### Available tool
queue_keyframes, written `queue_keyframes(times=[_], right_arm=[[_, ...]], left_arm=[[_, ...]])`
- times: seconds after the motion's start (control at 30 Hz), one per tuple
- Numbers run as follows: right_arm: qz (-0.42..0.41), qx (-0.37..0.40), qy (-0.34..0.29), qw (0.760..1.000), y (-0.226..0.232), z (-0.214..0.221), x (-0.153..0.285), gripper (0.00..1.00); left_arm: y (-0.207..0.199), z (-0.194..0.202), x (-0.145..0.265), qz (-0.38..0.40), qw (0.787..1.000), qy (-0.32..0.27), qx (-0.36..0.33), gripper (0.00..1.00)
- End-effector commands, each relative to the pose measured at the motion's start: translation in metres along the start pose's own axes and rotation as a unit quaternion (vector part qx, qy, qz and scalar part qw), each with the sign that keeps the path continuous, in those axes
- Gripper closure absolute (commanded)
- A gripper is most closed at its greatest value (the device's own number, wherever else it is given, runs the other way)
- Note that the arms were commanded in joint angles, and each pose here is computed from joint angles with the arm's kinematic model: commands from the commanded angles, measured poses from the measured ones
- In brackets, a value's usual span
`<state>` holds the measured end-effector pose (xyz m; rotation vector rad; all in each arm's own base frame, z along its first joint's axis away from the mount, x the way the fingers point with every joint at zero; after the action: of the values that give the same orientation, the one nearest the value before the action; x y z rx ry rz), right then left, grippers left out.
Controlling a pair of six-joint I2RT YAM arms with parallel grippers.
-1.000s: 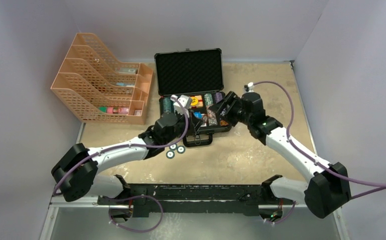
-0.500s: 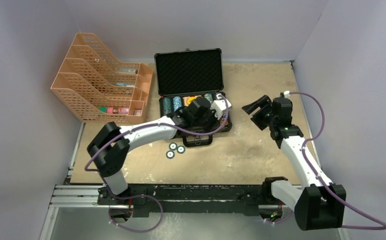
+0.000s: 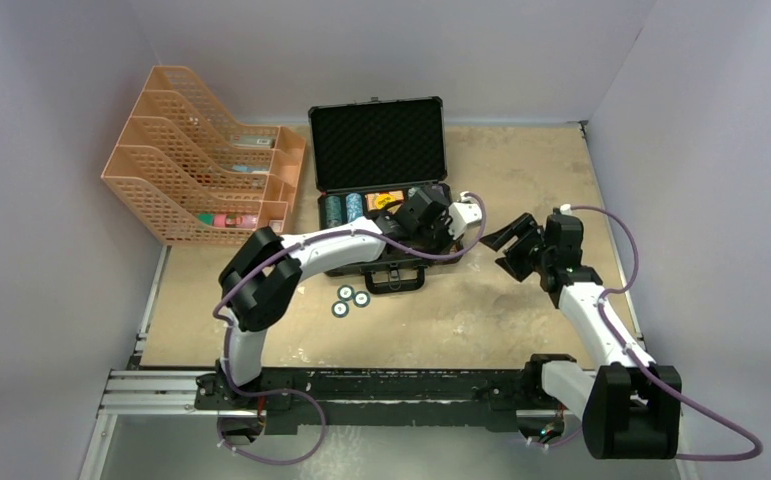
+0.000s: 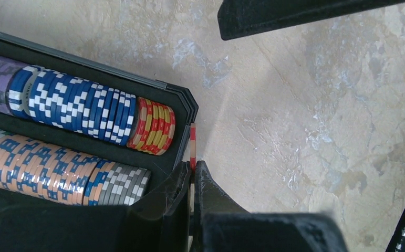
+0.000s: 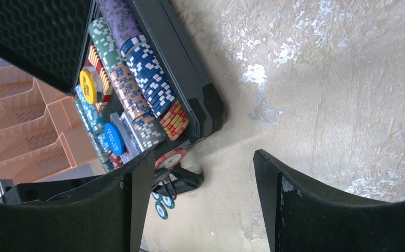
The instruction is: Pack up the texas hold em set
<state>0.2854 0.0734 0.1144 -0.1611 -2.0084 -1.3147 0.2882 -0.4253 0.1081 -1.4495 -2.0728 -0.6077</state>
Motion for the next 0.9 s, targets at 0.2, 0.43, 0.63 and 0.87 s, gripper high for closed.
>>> queue_keyframes(times=[0.2,0.43,0.63,0.87], right_arm=[[-0.035,0.015,0.012,0.999,0.009,0.003,-0.001,0.29],[-0.039,0.015,0.015,0.999,0.01,0.003,-0.002,0.29],[-0.032,0.019,0.016,0.999,0.006,0.004,-0.002,0.29],[-0.031,0.022,0.016,0.999,0.004,0.004,-0.002,0.3]], left_arm=[[0.039,-0.024,0.003,-0.1,0.995,-0.008,-0.03,1.0],[0.049,-0.027,0.004,-0.123,0.991,0.0,-0.044,1.0],[0.055,0.001,-0.009,-0.138,0.985,0.072,-0.078,1.0],[0.06,-0.002,-0.008,-0.154,0.983,0.061,-0.075,0.95]])
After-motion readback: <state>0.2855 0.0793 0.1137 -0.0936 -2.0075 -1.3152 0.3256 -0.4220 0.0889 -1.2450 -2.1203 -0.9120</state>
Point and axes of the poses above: each gripper's point midway between its finger pads, its own x axis back along the fingers, its own y axis along the line the jaws close on, z = x × y, the point moved 1 cm from there along x, back along the fingers, and after that the axes turned 8 degrees about -x, right-handed, at the moved point
